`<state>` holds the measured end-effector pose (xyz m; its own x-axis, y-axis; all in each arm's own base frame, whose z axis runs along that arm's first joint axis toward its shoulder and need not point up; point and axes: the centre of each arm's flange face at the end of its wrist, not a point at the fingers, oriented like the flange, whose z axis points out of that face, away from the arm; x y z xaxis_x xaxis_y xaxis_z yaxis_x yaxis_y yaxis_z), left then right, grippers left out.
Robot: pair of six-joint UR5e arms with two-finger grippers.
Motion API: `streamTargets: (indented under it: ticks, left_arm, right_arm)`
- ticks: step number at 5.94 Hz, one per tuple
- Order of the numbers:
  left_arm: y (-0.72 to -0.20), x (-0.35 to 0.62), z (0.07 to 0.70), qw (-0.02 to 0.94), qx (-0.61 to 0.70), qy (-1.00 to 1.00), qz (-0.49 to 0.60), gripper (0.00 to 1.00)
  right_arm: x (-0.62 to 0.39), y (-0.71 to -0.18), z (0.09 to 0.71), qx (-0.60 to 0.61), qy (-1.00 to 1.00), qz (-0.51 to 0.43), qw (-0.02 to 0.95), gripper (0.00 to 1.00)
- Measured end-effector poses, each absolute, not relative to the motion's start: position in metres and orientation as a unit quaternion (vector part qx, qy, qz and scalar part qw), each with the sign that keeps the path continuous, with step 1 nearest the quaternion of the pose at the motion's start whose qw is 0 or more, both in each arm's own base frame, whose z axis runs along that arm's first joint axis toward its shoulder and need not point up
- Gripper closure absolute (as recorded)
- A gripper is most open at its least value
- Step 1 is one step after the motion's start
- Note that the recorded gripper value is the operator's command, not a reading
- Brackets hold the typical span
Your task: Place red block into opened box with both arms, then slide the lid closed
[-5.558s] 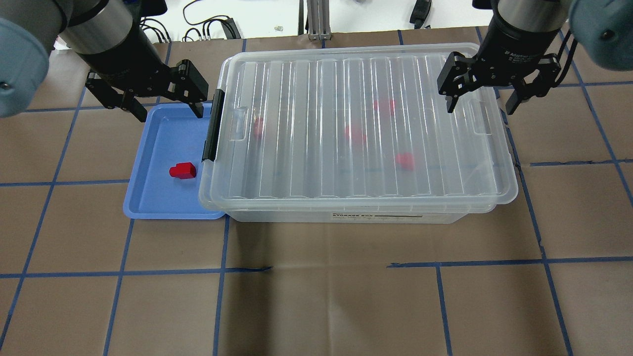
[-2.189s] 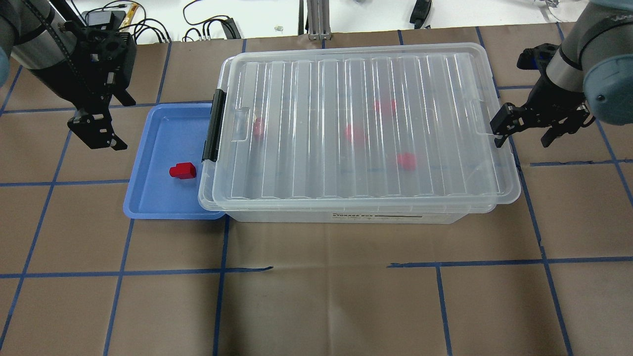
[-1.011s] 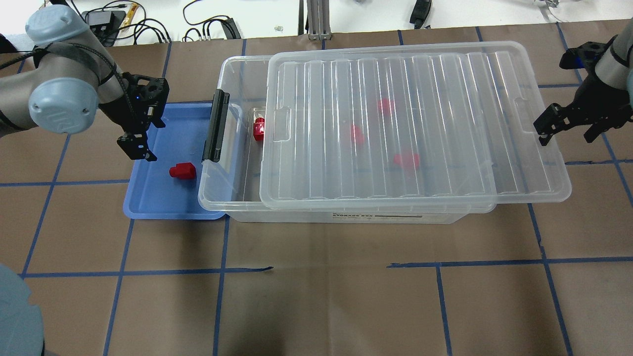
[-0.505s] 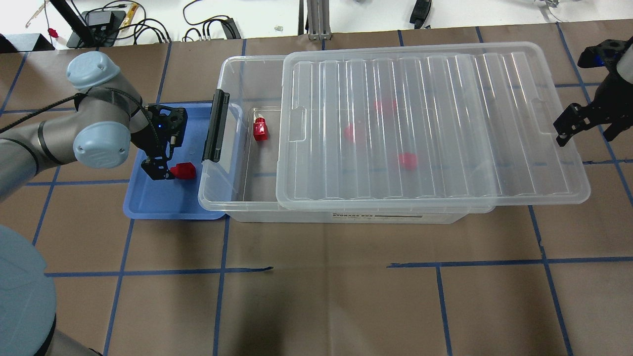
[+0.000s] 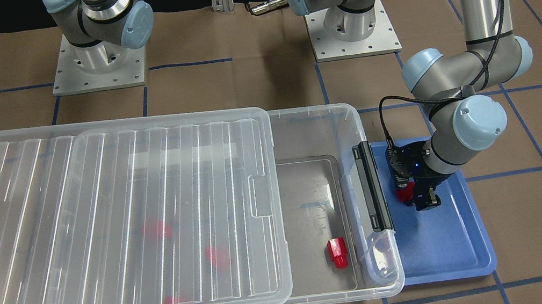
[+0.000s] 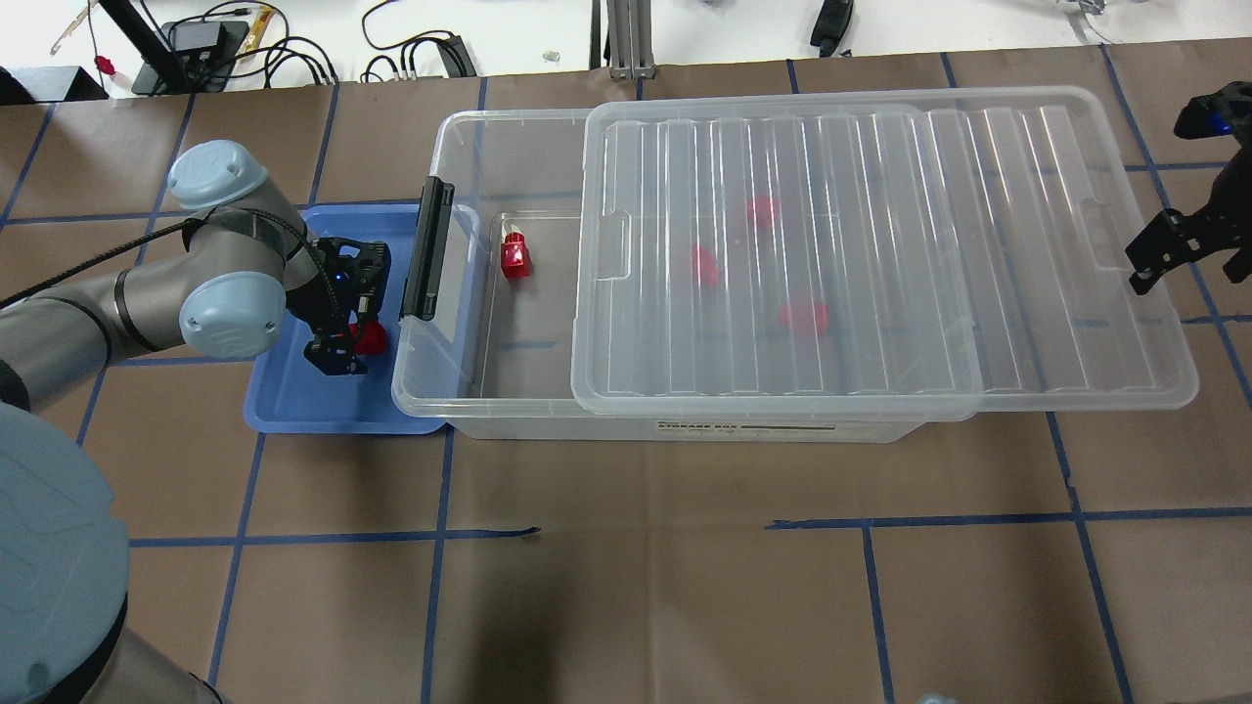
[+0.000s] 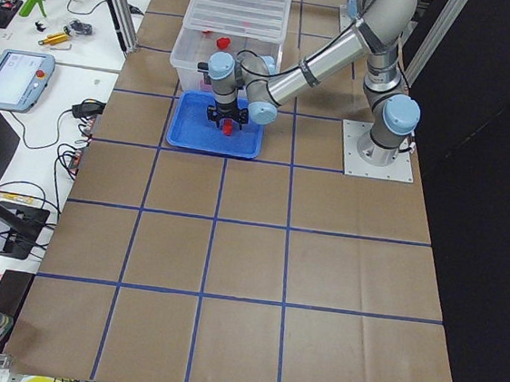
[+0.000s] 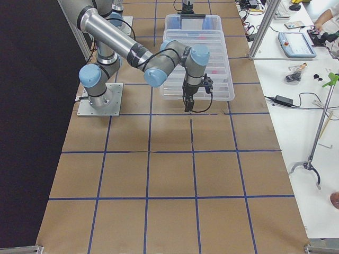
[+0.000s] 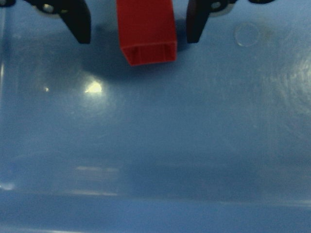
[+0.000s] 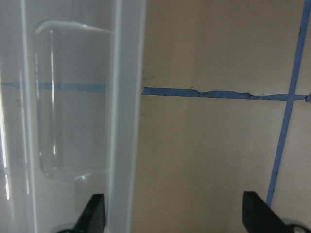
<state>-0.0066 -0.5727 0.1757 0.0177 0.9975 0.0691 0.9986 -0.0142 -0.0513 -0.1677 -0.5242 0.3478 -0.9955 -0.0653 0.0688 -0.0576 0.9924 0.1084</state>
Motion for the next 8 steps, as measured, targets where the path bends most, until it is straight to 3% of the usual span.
streamTargets:
  ticks: [3, 6, 8]
  left_arm:
    - [-0.582, -0.008, 0.211, 0.018, -0.712, -0.702, 0.008, 0.95]
    - [-0.572, -0.028, 0.34, 0.023, -0.715, -0.698, 0.006, 0.96]
    - [-0.556, -0.103, 0.381, 0.013, -0.706, -0.708, 0.016, 0.96]
  right_arm:
    - [-0.201, -0.516, 0.357, 0.029, -0.997, -0.051, 0.043, 0.0]
    - [-0.196, -0.514, 0.4, 0.007, -0.998, -0.037, 0.05, 0.0]
    - [-0.143, -0.523, 0.454, -0.028, -0.998, -0.04, 0.043, 0.0]
